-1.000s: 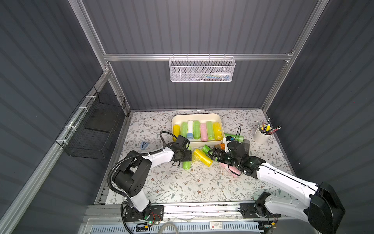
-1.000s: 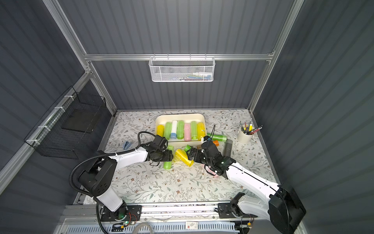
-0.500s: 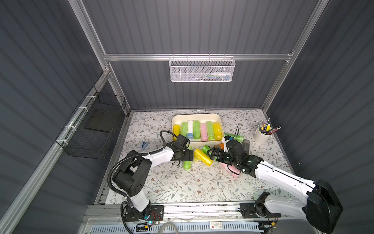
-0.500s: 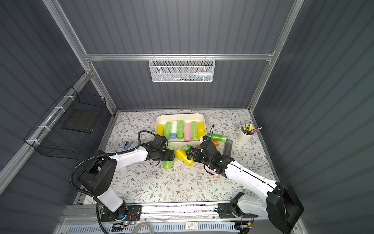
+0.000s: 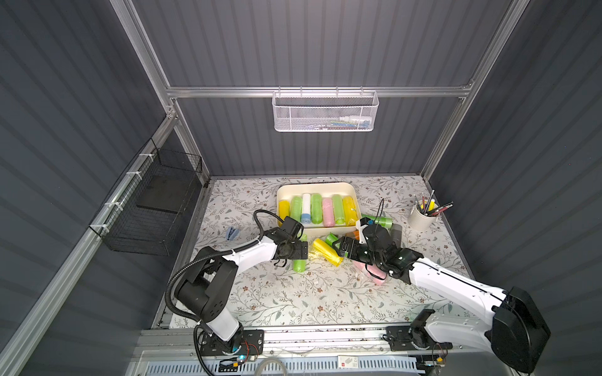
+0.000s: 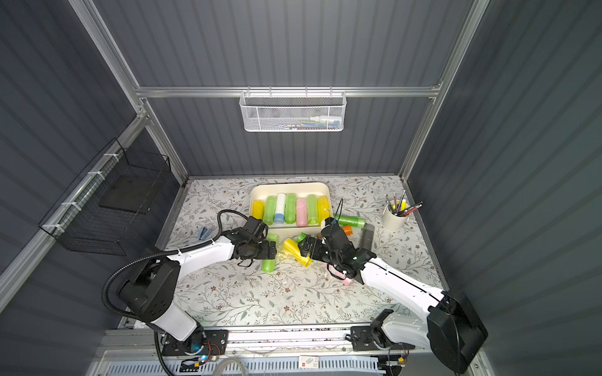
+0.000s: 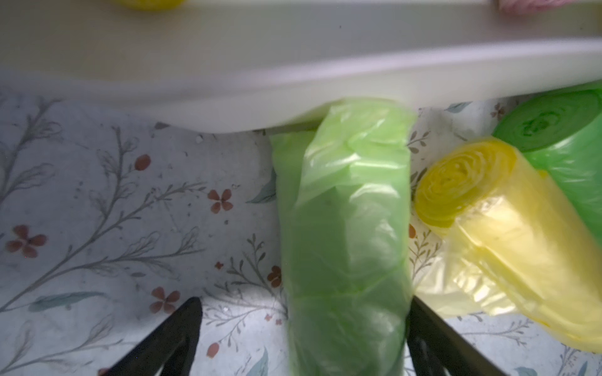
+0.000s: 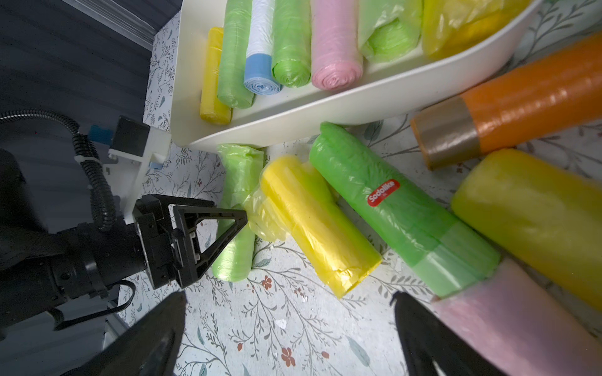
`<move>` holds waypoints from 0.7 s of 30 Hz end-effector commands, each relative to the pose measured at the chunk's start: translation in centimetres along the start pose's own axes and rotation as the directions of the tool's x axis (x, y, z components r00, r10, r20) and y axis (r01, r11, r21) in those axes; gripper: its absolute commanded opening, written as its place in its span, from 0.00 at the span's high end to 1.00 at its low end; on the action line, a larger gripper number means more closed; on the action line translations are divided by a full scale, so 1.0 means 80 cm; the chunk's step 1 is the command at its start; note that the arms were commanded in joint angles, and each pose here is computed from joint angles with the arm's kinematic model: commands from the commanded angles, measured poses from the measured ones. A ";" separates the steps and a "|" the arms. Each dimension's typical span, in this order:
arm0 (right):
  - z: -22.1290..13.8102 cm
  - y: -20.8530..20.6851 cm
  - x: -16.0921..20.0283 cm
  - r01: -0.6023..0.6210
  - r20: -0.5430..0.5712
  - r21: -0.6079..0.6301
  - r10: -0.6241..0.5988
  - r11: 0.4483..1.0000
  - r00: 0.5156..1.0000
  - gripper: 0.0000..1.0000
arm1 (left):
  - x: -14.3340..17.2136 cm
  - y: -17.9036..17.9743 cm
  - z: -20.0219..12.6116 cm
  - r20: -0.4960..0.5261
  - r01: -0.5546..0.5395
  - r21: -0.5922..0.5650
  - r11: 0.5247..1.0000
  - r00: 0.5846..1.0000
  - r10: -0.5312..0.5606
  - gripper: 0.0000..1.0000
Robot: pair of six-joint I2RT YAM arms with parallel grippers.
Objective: Put the roll of trash bags into the storage box
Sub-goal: Pick up the roll of trash bags from the center of the board.
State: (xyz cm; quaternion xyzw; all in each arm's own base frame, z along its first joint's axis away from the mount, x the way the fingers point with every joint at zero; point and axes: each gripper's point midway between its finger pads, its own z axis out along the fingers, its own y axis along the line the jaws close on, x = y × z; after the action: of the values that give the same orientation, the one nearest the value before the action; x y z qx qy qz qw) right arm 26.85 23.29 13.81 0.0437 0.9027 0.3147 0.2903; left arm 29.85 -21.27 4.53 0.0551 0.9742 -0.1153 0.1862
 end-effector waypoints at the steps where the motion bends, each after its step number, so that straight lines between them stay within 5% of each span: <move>1: -0.001 0.008 -0.005 0.010 -0.003 -0.005 -0.010 1.000 1.000 0.01 | 0.019 0.015 -0.001 -0.041 -0.016 -0.050 0.999 0.999 0.013 0.04; 15: 0.004 0.009 -0.001 0.019 -0.029 0.000 -0.019 1.000 0.999 0.01 | 0.024 0.019 -0.028 -0.019 -0.023 -0.039 0.999 1.000 0.022 0.00; 21: 0.010 -0.010 0.004 0.068 -0.079 0.128 -0.058 0.989 0.995 0.01 | 0.017 0.007 -0.040 0.001 -0.018 0.010 1.000 1.000 0.018 0.00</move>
State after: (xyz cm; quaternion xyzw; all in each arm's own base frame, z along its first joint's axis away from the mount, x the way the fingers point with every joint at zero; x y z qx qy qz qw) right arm 27.41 23.82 13.44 0.0350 0.9169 0.2900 0.2722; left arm 28.12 -19.69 6.23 0.0550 0.9737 -0.1093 0.1924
